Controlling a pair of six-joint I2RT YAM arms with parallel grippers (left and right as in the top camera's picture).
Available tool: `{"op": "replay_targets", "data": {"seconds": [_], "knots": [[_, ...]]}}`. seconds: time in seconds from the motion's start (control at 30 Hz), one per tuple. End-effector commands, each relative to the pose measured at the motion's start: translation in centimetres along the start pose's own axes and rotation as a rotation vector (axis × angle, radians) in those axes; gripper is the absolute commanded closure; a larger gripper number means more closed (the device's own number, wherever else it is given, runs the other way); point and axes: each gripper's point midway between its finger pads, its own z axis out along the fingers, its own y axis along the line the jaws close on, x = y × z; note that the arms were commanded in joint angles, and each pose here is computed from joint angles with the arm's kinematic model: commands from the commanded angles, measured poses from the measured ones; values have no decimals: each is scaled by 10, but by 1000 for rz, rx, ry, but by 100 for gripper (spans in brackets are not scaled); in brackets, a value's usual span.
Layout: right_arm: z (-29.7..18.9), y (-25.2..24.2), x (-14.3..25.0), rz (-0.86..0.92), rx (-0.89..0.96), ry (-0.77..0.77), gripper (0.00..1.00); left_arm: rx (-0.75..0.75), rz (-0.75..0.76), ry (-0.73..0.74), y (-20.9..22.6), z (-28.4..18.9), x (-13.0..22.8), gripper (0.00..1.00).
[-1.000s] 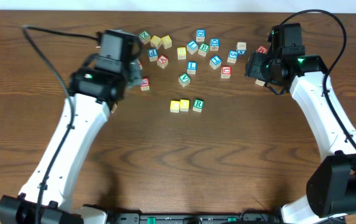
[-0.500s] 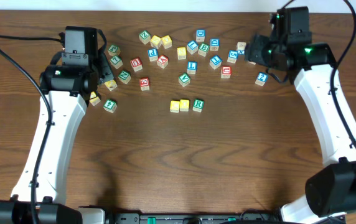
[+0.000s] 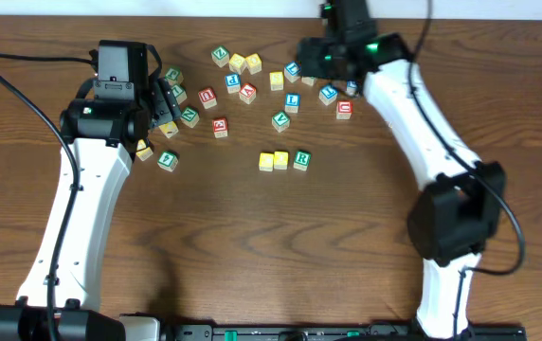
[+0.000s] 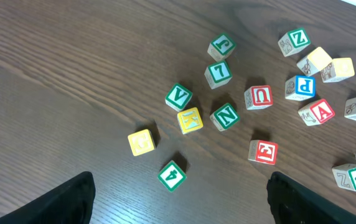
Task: Spell out CORL
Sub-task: 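Raise the left arm back to the upper-left and move the right gripper up, then move the right gripper onto the blue L block and grasp it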
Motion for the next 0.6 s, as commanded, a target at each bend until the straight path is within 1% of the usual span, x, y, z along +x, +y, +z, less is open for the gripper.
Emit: {"op": "replay_targets", "data": {"seconds": [0.0,0.03,0.27,0.57], "knots": [[8,17,-4,8,-26,-19,37,-5,7,-8,2,-2,-2,12],[19,18,2,9,-24,-5,37,-5,7,-8,2,-2,-2,2],[47,11,21,14,2,47,38,-4,7,-8,2,-2,-3,2],[70,15,32,22,12,55,40,-4,7,-8,2,-2,-3,2]]}}
